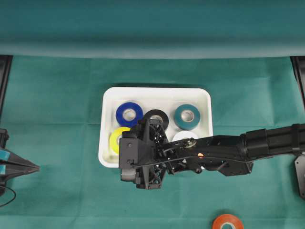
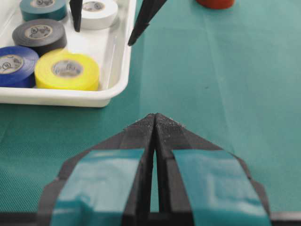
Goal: Put the tape into the white case with the right arm.
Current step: 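Lower the yellow tape into the tray's lower left and open, then withdraw the right gripper to the right side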
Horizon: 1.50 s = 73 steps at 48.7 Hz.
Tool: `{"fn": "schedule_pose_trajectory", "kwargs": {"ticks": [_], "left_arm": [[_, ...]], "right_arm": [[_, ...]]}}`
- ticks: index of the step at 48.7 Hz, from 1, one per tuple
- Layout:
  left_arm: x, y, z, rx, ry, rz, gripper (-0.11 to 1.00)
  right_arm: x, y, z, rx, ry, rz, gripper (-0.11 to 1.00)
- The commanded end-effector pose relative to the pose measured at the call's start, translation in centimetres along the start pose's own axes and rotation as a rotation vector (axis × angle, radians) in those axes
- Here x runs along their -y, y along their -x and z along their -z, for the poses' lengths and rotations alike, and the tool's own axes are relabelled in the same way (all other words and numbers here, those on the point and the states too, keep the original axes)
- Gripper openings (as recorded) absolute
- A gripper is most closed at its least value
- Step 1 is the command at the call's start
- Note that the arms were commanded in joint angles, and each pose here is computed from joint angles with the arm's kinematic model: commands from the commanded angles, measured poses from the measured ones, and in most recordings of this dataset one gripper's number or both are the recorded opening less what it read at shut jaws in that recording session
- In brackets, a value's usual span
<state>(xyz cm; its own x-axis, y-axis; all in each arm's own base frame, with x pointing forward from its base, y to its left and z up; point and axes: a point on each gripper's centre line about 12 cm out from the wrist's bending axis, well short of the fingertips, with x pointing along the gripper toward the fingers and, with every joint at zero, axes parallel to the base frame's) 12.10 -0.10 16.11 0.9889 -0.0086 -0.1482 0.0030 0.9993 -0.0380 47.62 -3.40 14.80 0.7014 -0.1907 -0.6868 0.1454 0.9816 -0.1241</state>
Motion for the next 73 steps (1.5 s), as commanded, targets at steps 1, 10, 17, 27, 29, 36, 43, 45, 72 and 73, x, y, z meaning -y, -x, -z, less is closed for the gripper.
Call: {"fn": "schedule_pose_trajectory", "kwargs": {"ticks": [1, 10, 17, 27, 29, 36, 43, 45, 72, 73], "left_arm": [[0.0, -0.1, -0.4, 0.002, 0.000, 0.000, 0.00], [0.0, -0.1, -0.4, 0.002, 0.000, -0.002, 0.00], [0.0, -0.1, -0.4, 0.002, 0.002, -0.002, 0.00], [0.0, -0.1, -0.4, 0.002, 0.002, -0.002, 0.00], [0.0, -0.1, -0.4, 0.002, 0.002, -0.002, 0.00], [0.0, -0.1, -0.5, 0.003, 0.002, -0.002, 0.00], [0.0, -0.1, -0.5, 0.003, 0.002, -0.002, 0.00], [0.0, -0.1, -0.4, 0.002, 0.000, -0.002, 0.00], [0.0, -0.1, -0.5, 0.003, 0.002, -0.002, 0.00], [0.0, -0.1, -0.5, 0.003, 0.000, -0.002, 0.00]], "right_arm": [[0.2, 1.7, -1.1, 0.036, -0.004, 0.000, 0.77], [0.6, 4.5, 0.8, 0.015, -0.006, 0.005, 0.77], [1.1, 7.1, 3.5, -0.014, -0.015, 0.002, 0.77], [1.4, 10.0, 7.1, -0.048, -0.059, -0.002, 0.77], [1.5, 10.7, 7.9, -0.053, -0.072, -0.003, 0.77], [1.6, 12.6, 10.6, -0.069, -0.073, -0.014, 0.77], [1.4, 14.3, 12.8, -0.049, -0.072, -0.052, 0.77], [1.4, 14.7, 13.3, -0.040, -0.072, -0.063, 0.77], [2.0, 19.4, 18.2, 0.028, -0.110, -0.084, 0.76], [2.1, 19.5, 18.4, 0.032, -0.115, -0.084, 0.76]]}}
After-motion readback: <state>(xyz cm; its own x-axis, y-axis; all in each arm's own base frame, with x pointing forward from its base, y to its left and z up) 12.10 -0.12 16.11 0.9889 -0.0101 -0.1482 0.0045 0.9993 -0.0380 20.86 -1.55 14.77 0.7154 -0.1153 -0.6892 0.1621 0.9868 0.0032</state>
